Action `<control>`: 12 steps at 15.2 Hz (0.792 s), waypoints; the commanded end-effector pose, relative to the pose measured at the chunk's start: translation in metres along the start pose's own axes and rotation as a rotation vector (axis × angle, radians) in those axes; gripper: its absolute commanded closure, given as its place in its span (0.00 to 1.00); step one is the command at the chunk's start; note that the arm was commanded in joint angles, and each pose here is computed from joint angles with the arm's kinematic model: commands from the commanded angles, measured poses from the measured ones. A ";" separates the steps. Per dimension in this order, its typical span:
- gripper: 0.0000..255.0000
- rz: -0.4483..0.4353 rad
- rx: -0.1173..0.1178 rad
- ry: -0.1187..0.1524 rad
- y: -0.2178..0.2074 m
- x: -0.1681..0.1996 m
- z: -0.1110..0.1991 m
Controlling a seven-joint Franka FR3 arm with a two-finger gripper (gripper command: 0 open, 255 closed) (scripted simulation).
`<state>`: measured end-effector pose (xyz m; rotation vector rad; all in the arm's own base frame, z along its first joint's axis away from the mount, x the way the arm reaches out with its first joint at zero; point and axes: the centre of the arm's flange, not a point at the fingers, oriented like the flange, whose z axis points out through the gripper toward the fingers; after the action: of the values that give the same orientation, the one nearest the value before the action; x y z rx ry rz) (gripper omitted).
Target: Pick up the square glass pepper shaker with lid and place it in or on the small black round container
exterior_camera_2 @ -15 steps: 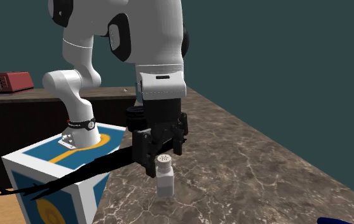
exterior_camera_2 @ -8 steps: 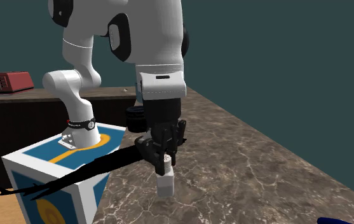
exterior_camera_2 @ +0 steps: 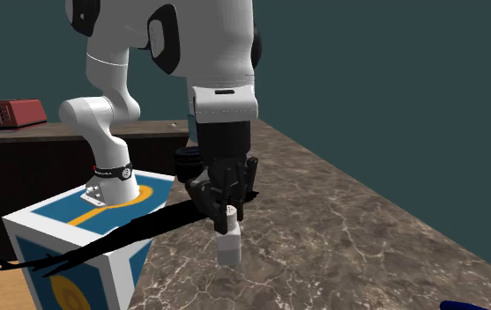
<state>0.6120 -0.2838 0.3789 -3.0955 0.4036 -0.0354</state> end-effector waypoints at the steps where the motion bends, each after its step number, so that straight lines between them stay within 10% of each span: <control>1: 1.00 0.000 0.000 0.000 -0.001 0.001 -0.010; 12: 1.00 0.000 0.000 0.000 -0.002 0.002 -0.068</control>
<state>0.6122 -0.2838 0.4416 -3.0954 0.4035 -0.0357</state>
